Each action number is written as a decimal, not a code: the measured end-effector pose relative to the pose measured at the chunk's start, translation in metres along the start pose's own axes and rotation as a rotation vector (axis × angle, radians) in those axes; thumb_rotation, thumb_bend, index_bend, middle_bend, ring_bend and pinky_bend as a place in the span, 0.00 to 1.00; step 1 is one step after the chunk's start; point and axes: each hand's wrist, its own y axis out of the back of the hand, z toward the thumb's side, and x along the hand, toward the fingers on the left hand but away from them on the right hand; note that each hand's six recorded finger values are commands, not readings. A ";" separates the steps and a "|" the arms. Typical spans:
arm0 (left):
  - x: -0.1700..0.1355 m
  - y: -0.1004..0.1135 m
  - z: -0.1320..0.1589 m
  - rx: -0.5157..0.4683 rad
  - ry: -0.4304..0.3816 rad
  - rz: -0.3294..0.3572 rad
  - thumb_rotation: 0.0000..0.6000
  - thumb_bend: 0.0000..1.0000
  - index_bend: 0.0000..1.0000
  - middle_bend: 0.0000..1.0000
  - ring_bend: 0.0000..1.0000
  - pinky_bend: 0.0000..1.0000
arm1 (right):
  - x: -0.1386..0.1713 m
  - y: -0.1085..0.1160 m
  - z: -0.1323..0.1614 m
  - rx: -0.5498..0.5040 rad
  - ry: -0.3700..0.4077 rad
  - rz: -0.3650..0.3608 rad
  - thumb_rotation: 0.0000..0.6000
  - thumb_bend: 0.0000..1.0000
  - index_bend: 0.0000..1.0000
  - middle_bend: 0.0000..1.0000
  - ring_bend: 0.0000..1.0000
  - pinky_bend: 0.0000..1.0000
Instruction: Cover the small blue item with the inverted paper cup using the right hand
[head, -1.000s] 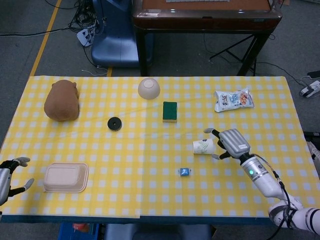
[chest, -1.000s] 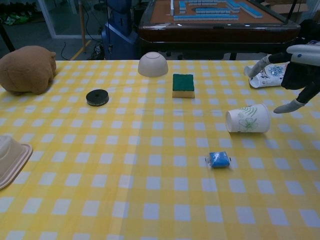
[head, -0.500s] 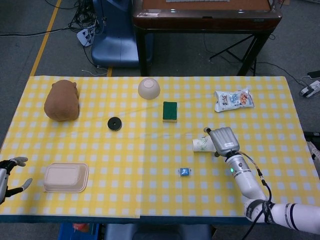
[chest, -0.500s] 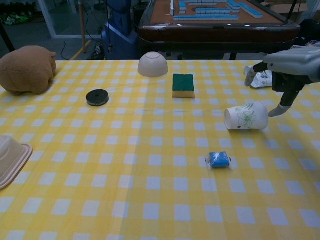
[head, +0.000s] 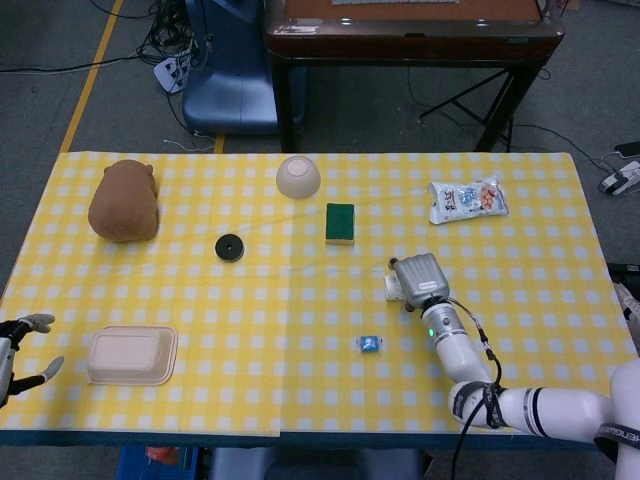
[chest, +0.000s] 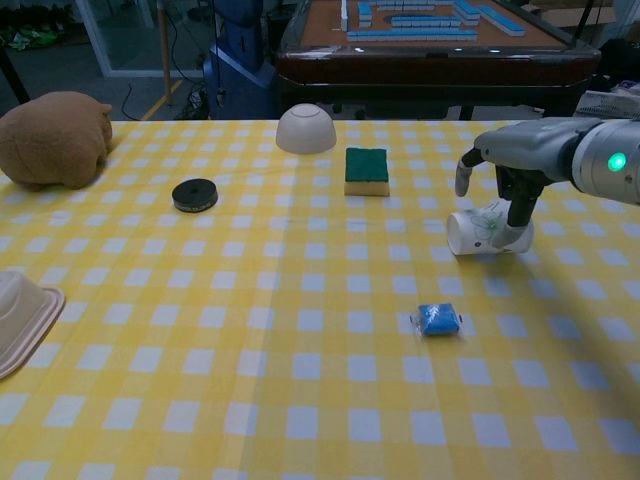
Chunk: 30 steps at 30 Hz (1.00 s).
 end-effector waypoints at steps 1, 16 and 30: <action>0.000 0.000 0.000 0.000 0.000 0.000 1.00 0.22 0.40 0.43 0.37 0.49 | -0.002 0.000 0.001 0.003 -0.003 0.002 1.00 0.00 0.31 1.00 1.00 1.00; 0.000 0.003 -0.002 -0.014 0.003 0.005 1.00 0.22 0.40 0.43 0.37 0.49 | -0.025 -0.004 0.012 0.038 -0.020 0.010 1.00 0.01 0.36 1.00 1.00 1.00; -0.001 0.005 -0.002 -0.025 0.001 0.006 1.00 0.22 0.40 0.43 0.37 0.49 | -0.035 -0.007 0.020 0.054 -0.018 0.012 1.00 0.05 0.55 1.00 1.00 1.00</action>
